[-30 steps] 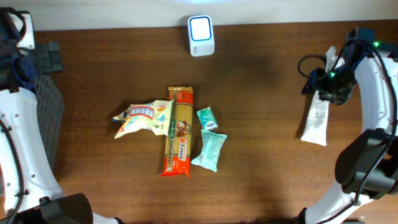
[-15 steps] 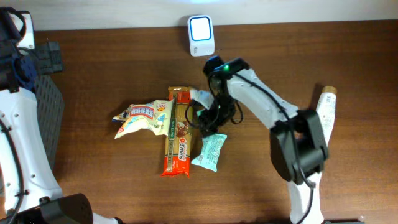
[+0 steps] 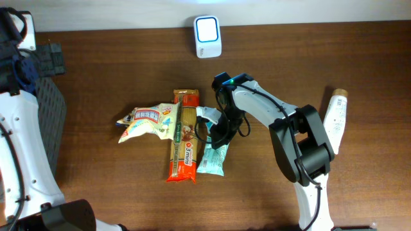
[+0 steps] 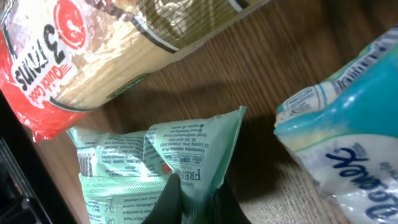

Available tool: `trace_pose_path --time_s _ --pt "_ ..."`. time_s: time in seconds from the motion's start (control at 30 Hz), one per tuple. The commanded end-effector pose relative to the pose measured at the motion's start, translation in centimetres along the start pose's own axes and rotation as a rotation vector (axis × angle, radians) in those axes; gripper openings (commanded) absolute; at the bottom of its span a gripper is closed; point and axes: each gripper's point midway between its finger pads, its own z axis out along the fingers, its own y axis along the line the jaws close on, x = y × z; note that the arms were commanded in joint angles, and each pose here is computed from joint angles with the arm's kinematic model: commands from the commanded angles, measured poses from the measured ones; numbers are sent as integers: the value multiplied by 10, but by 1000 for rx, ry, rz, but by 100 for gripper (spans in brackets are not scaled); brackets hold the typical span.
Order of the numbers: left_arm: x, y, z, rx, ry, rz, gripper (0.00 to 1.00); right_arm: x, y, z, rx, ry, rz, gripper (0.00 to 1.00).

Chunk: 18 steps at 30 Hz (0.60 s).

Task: Scan the item barcode
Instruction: 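Set the lotion bottle at the right edge and reach for the blue pouch, then grasp the light-blue pouch with the right gripper and lift it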

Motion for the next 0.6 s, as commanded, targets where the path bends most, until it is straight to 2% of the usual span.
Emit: trace_pose_path --time_s 0.0,0.1,0.17,0.27,0.3,0.37,0.4,0.43,0.5,0.57 --pt "-6 4 -8 -5 -24 1 99 20 -3 11 2 82 64 4" --pt "-6 4 -8 -5 -24 1 99 22 3 -3 -43 75 128 4" --pt "-6 4 -8 -5 -24 1 99 10 8 -45 -68 -25 157 4" --pt "-6 4 -8 -5 -24 2 99 5 -1 -114 -9 -221 310 4" --pt "-6 4 -8 -5 -24 1 99 9 -8 -136 22 -285 379 4" --pt "-6 4 -8 -5 -24 1 99 40 -54 -175 188 -367 751 4" --pt "-6 4 -8 -5 -24 1 99 61 -80 -178 295 -365 939 4" --pt "-6 4 -8 -5 -24 1 99 68 -93 -172 338 -370 1011 4" --pt "-6 4 -8 -5 -24 1 99 71 -110 -143 325 -407 1124 4" --pt "-6 4 -8 -5 -24 1 99 74 -116 -116 286 -426 1163 4"
